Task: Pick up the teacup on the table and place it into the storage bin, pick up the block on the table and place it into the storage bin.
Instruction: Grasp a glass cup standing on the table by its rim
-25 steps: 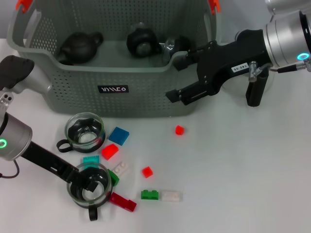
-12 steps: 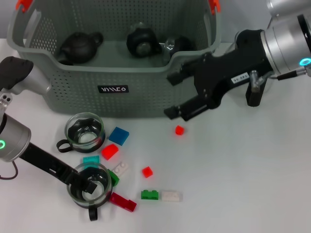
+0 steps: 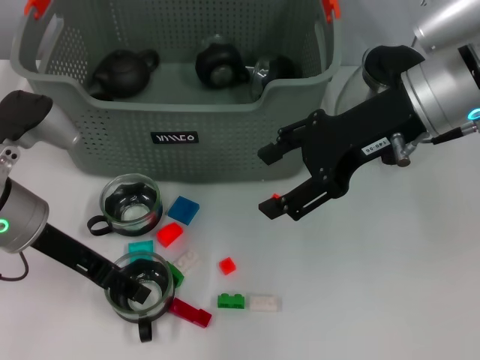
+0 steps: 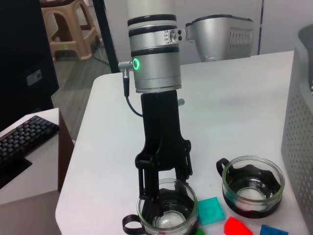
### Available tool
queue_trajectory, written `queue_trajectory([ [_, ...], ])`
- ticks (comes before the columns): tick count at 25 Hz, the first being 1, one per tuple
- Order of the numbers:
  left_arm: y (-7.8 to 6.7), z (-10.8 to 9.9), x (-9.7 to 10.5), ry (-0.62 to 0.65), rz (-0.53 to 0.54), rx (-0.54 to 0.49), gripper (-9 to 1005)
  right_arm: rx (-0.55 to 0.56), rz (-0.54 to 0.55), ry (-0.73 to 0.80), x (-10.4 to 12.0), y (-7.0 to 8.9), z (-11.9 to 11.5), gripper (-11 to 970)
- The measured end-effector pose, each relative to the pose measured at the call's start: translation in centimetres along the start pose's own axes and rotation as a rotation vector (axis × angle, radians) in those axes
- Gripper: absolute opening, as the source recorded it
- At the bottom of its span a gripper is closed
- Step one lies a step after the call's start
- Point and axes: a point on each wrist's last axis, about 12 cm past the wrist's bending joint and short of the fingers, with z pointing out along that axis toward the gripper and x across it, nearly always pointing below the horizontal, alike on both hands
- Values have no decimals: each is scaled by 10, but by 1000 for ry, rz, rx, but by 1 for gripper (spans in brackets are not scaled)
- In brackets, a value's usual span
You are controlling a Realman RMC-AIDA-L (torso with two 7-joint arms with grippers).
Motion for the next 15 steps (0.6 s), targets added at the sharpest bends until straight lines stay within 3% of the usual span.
queue_trajectory([
  [15,4,6,-2,7,-12,-26,715,8,-4,-4,1,0,3,912],
])
